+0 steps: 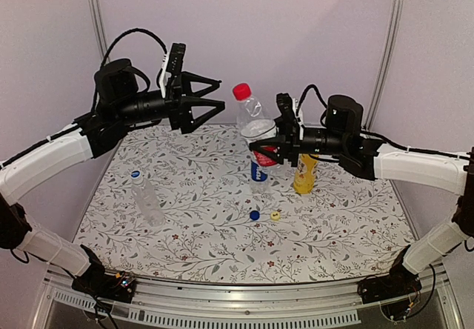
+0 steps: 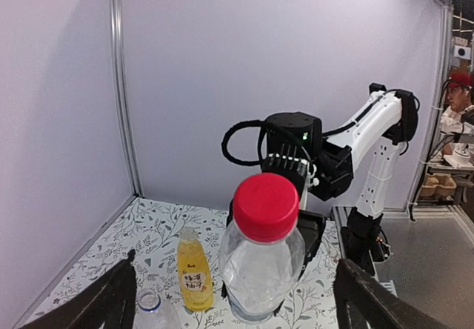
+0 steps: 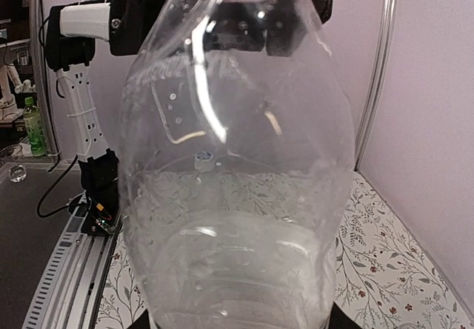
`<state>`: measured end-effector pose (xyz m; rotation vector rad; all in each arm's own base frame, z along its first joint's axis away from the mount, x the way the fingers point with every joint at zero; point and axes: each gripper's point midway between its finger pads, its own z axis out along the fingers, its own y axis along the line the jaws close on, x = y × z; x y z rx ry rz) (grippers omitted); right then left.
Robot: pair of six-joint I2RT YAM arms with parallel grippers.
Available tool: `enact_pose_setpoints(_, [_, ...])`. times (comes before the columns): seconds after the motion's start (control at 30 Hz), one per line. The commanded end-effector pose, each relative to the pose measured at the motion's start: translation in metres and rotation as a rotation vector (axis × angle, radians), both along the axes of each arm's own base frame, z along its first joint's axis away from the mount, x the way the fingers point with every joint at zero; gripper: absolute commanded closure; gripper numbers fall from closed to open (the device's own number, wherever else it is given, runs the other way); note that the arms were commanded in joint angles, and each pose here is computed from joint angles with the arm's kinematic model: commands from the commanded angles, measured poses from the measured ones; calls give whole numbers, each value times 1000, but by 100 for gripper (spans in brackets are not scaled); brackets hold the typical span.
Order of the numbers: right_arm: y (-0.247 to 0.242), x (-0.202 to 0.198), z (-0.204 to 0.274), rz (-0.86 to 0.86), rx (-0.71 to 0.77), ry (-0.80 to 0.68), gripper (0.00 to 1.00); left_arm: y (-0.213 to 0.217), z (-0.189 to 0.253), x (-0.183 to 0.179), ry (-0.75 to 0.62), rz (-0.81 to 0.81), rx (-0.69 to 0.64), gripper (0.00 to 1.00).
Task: Unscrew the bottle caps
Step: Unscrew the bottle cap from the plastic bottle.
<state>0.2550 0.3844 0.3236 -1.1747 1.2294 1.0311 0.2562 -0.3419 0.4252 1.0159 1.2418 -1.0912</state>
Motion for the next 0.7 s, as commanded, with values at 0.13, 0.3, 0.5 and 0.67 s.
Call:
enact_pose_setpoints(0.13, [-17,10,8,-69,15,-52,57,-10,-23,8,-8,39,46,10])
enact_pose_setpoints(0.3, [-12,9,-3,-34,20,-30,57,-17,-23,-3,-12,-37,49,11])
enact_pose_setpoints(0.5, [-9,6,-7,-1,19,-8,57,-22,-15,-9,-3,-92,34,17])
enact_pose_setpoints(0.67, [-6,-1,-8,49,18,14,58,-29,-3,-16,10,-176,4,22])
